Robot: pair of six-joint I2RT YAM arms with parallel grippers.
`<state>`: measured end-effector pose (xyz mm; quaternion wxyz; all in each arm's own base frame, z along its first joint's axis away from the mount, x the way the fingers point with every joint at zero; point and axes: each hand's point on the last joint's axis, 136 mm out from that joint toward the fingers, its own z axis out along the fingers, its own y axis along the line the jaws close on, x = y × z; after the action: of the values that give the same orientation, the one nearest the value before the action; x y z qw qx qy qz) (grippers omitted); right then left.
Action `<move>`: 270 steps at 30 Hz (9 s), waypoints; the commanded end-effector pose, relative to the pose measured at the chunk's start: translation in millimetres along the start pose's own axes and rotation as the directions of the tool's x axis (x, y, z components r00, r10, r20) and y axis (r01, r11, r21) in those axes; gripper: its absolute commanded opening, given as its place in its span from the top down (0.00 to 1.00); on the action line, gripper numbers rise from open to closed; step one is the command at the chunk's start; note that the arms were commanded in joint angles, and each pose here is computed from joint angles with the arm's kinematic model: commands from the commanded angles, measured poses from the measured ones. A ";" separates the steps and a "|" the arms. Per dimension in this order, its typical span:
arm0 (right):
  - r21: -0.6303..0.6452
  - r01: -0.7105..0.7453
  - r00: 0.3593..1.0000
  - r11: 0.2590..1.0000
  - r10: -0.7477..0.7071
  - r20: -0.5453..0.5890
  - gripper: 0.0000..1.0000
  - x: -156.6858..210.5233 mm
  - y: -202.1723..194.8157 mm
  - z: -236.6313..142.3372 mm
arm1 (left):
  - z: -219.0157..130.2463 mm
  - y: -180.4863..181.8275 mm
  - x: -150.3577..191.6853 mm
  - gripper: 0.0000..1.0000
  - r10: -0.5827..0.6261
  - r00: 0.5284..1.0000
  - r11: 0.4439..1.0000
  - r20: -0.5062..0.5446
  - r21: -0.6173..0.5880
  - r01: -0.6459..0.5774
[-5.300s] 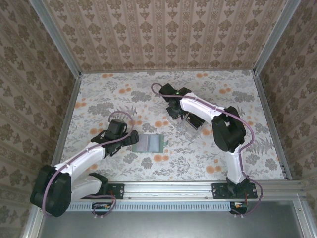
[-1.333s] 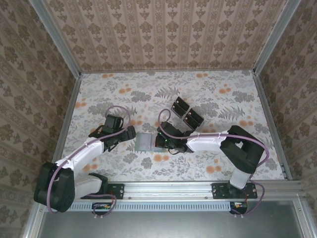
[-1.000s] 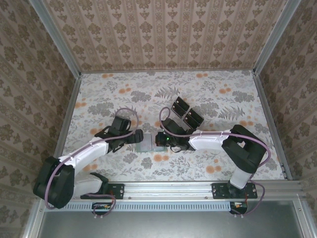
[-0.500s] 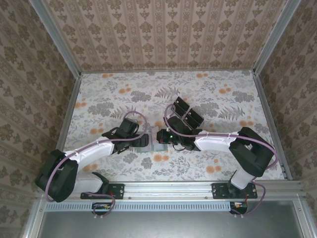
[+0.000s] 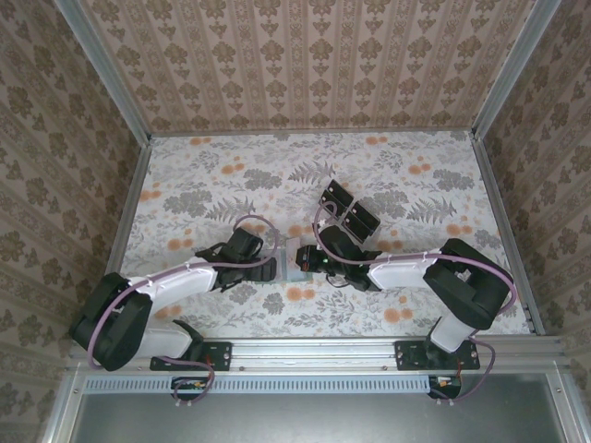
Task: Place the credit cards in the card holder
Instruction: Insert the credit card into the card slot.
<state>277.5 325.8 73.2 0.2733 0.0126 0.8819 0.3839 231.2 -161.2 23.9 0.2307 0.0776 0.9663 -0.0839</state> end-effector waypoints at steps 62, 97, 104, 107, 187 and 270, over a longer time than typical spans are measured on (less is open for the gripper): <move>-0.164 -0.175 0.985 0.971 0.175 -0.017 1.00 40.7 -6.1 39.6 | -1.7 28.8 25.1 0.00 -0.074 0.996 0.988 -0.040 -0.142 0.067; -0.127 -0.205 0.978 0.970 0.207 0.003 1.00 40.5 -15.4 49.0 | -0.5 27.8 29.5 0.00 -0.077 0.996 0.987 -0.045 -0.143 0.070; -0.137 -0.219 0.976 0.966 0.218 -0.025 1.00 49.2 -16.5 43.4 | -0.4 28.0 29.7 0.00 -0.078 0.996 0.987 -0.043 -0.144 0.071; -0.133 -0.229 0.973 0.964 0.226 -0.037 1.00 55.0 -18.7 41.3 | -0.8 28.2 29.4 0.00 -0.079 0.996 0.987 -0.041 -0.146 0.072; 0.017 -0.131 0.927 0.991 0.129 -0.353 0.61 69.9 -7.2 41.7 | -26.4 61.4 8.6 0.00 -0.232 0.972 0.941 0.036 -0.244 0.234; 0.117 0.235 0.892 0.965 -0.166 -0.421 0.92 41.1 21.2 45.9 | -6.3 73.0 32.1 0.00 -0.314 0.949 0.915 0.003 -0.266 0.303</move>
<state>264.5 395.0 55.1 0.1259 -0.1375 0.9349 0.3020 218.9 -83.0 12.9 0.2118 -0.1050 0.9715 0.0181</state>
